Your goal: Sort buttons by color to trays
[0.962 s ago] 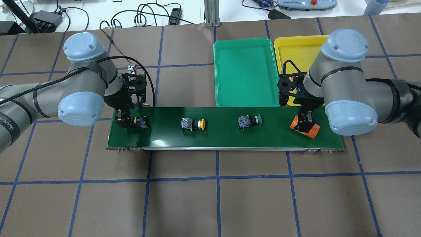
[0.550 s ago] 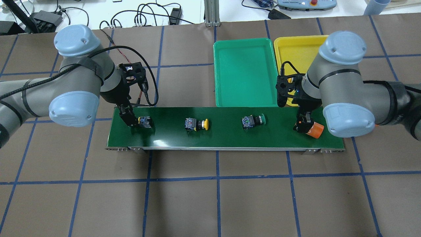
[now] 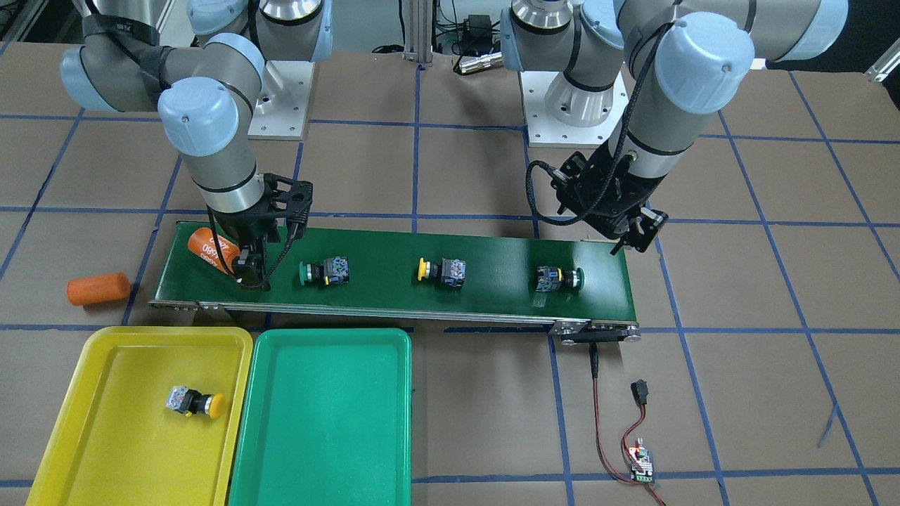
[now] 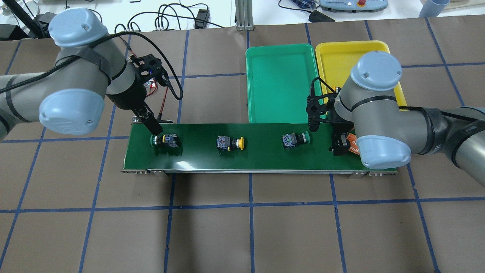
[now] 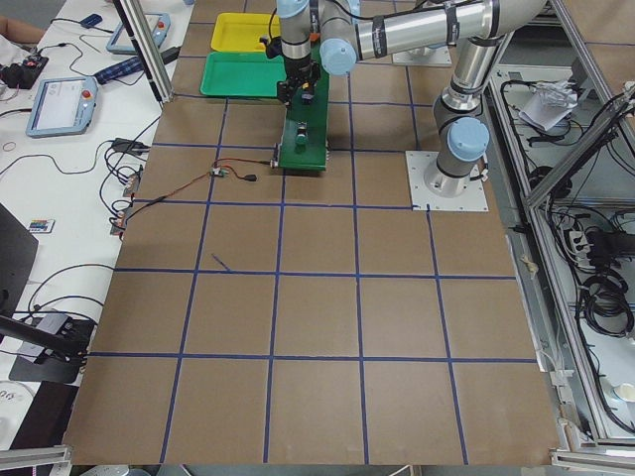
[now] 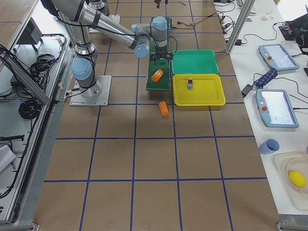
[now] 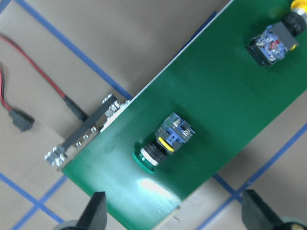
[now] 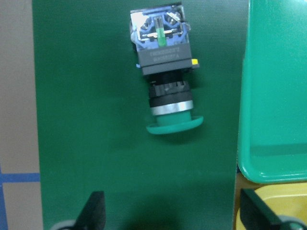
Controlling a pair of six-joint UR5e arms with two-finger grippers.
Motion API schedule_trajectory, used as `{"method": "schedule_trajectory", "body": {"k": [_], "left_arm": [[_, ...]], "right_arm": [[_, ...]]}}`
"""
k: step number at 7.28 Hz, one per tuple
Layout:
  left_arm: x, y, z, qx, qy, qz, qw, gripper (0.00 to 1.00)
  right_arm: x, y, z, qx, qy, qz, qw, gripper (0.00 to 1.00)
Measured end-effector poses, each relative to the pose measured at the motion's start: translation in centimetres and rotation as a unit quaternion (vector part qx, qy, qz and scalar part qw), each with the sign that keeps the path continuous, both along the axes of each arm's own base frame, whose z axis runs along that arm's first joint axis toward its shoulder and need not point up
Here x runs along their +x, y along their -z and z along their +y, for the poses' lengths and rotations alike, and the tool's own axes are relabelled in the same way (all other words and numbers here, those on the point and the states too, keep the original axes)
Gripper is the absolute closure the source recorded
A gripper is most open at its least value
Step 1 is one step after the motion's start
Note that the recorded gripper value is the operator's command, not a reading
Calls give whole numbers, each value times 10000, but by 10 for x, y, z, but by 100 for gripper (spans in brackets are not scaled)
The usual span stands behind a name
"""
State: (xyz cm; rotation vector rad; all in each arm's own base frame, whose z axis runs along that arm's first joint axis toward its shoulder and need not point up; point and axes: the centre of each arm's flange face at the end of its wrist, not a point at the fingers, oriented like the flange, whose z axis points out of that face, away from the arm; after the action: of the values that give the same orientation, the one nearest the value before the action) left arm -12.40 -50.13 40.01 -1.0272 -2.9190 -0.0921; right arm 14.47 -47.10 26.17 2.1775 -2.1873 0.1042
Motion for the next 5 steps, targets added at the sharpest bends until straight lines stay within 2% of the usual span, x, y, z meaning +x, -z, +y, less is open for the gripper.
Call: {"method": "schedule_trajectory", "body": {"k": [1, 2, 3, 4, 5], "left_arm": [[-2, -12, 3, 131, -748, -80, 9971, 0], [-8, -18, 5, 184, -1508, -169, 9883, 0], [-18, -23, 9, 185, -2064, -238, 9780, 0], [-26, -28, 13, 144, -2358, -275, 9713, 0], [-29, -34, 16, 92, -2485, -287, 9681, 0]], "right_arm": [[1, 5, -1, 52, -7, -20, 10000, 0], [1, 11, -2, 125, -4, -39, 9999, 0], [2, 14, -4, 163, 4, -47, 9999, 0], [2, 16, -5, 177, 15, -52, 9998, 0], [2, 16, -5, 178, 22, -59, 9998, 0]]}}
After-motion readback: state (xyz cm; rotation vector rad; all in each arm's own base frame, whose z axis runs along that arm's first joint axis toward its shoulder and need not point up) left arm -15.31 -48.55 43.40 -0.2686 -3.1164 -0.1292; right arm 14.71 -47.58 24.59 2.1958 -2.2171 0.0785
